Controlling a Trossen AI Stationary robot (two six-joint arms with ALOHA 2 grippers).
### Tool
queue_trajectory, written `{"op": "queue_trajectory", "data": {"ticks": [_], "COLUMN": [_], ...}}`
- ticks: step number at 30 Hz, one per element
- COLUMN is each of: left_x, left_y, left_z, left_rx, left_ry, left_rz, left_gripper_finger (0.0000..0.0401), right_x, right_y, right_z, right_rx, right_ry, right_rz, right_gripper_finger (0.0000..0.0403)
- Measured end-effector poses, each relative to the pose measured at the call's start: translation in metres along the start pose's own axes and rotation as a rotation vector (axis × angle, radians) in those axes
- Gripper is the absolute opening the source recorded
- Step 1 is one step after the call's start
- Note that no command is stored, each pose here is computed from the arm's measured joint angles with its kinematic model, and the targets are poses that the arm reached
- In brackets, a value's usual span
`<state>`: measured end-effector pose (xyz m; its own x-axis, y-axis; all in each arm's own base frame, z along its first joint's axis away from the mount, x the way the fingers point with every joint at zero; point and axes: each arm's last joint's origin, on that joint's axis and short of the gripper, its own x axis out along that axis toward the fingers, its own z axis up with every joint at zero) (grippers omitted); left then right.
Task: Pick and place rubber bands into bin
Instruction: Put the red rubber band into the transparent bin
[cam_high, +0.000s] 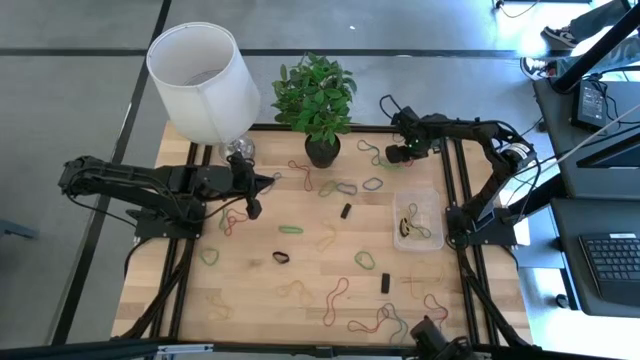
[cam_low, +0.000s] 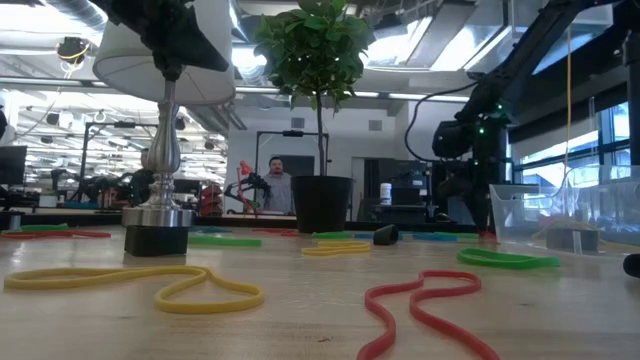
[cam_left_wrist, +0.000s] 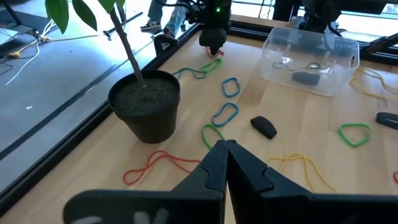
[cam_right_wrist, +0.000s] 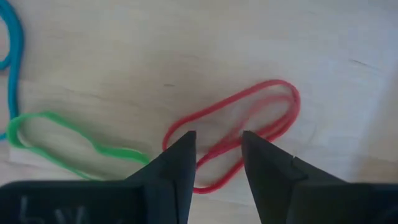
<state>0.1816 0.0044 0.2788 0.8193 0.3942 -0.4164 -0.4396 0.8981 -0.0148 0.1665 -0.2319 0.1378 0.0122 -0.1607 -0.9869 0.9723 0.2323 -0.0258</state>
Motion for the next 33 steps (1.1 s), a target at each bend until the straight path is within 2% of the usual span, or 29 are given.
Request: {"op": "queue_trajectory", "data": {"ticks": [5, 12, 19, 33], "left_x": [0.000, 0.000, 0.000, 0.000], "left_y": [0.000, 0.000, -0.001, -0.001], "left_z": [0.000, 0.000, 0.000, -0.001], "left_rx": [0.013, 0.015, 0.033, 0.052], "left_ry": [0.000, 0.002, 0.010, 0.010], "left_rz": [-0.001, -0.008, -0.043, -0.042], "left_gripper_finger": [0.0002, 0.0002, 0.0002, 0.0003], "right_x": [0.001, 0.000, -0.023, -0.100], "right_y": [0.001, 0.000, -0.003, -0.015], "right_z": [-0.002, -0.003, -0.009, -0.034], "right_rx": [-0.033, -0.062, -0.060, -0.010], "right_ry": [-0.003, 0.004, -0.019, -0.224], "right_rz": [-0.006, -0.014, 0.014, 0.101], "right_gripper_finger": [0.0096, 0.0009, 0.0004, 0.0002]}}
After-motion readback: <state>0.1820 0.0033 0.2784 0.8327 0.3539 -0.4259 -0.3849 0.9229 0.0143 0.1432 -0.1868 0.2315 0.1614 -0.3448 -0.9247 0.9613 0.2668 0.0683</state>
